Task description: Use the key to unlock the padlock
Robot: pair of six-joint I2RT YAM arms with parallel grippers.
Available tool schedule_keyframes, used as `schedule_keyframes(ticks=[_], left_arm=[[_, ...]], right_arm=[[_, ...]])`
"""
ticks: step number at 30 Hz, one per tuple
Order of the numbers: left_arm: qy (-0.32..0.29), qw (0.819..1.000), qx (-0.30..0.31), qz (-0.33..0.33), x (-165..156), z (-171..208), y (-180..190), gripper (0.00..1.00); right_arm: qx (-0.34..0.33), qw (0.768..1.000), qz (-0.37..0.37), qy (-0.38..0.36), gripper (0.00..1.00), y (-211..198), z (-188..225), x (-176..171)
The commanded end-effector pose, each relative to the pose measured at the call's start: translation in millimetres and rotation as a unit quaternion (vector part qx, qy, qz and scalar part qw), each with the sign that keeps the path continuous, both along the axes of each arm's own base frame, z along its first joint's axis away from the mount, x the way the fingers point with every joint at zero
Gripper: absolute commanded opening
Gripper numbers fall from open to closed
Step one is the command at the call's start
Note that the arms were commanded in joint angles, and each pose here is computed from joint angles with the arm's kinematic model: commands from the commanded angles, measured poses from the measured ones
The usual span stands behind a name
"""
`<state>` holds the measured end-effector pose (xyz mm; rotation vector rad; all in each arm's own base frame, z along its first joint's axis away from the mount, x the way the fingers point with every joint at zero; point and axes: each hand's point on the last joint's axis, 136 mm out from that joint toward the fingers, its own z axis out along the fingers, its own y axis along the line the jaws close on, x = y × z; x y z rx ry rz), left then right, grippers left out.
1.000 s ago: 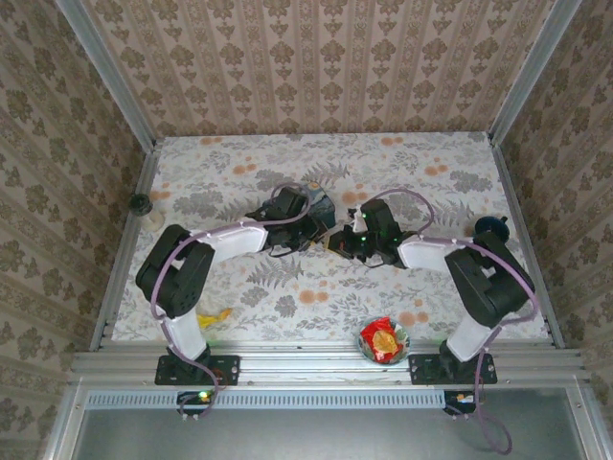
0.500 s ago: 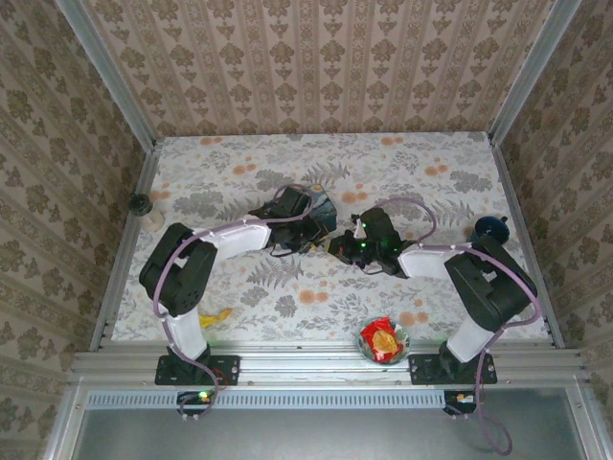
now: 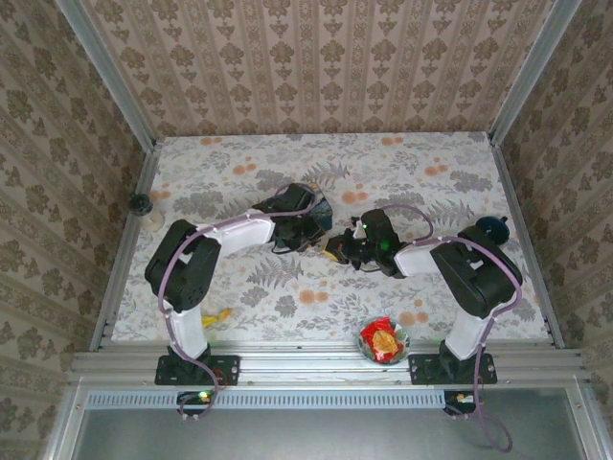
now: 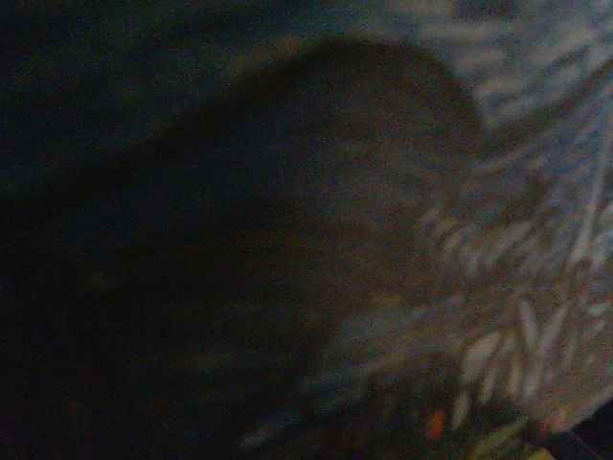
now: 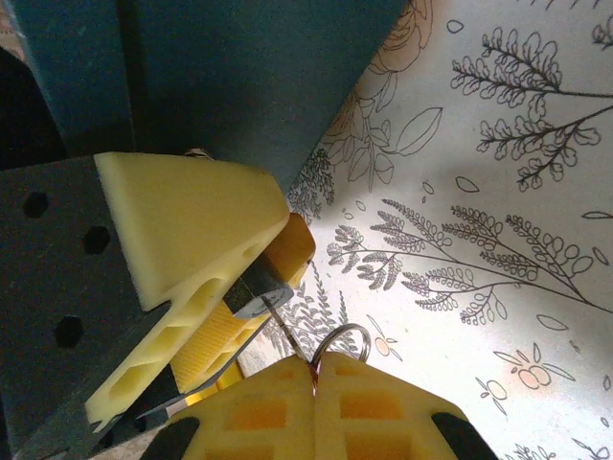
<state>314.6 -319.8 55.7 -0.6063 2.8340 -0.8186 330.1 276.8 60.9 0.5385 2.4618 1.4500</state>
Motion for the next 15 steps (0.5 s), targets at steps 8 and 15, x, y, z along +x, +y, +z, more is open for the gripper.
schedule_keyframes(ticks=[8, 15], left_arm=[[0.091, 0.992, -0.017, -0.082, -56, 3, -21, 0.44], [0.053, 0.996, -0.017, -0.071, -45, 13, -13, 0.66]], right_arm=[[-0.023, 0.991, -0.058, -0.118, 0.00, -16, 50, 36], [-0.023, 0.992, -0.070, -0.106, 0.00, -20, 39, 34]])
